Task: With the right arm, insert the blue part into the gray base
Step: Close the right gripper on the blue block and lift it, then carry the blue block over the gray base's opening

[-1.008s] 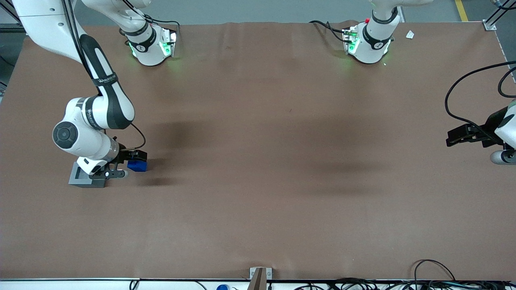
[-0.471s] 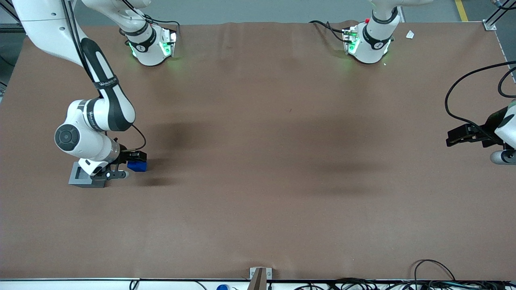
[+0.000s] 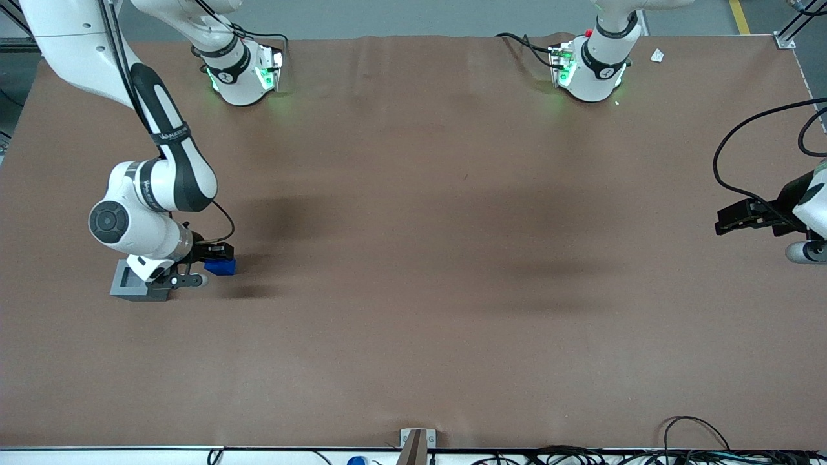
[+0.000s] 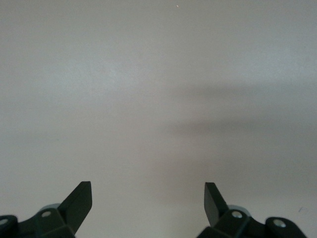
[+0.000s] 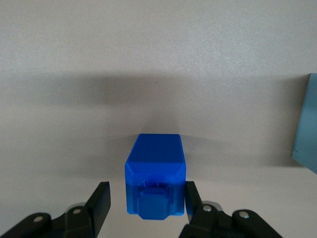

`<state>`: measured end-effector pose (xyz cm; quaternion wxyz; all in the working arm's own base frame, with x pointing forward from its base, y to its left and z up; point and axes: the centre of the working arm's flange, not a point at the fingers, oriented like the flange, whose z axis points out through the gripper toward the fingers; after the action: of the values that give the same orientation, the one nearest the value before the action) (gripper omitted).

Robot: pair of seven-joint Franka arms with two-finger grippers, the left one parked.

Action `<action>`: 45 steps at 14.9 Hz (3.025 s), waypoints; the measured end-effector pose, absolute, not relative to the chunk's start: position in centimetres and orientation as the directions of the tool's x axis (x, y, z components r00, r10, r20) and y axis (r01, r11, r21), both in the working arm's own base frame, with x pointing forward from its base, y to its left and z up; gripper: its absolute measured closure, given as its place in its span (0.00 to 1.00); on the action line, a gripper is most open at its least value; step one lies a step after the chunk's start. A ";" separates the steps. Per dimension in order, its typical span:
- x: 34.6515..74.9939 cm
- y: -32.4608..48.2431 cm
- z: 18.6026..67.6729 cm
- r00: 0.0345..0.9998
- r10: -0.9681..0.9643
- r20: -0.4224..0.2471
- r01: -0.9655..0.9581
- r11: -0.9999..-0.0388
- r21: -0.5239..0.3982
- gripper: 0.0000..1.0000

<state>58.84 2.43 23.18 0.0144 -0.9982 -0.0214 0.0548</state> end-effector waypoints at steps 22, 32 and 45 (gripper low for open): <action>61.0 0.6 25.4 0.992 0.015 -0.126 0.011 -1.000 -0.029 0.49; 64.5 -6.5 32.8 0.989 -0.088 -0.119 -0.092 -0.995 -0.033 0.49; 63.6 -13.4 33.1 0.987 -0.117 -0.111 -0.119 -0.993 -0.020 0.49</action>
<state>63.61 -13.37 33.14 0.0131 -0.9967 0.0592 0.0549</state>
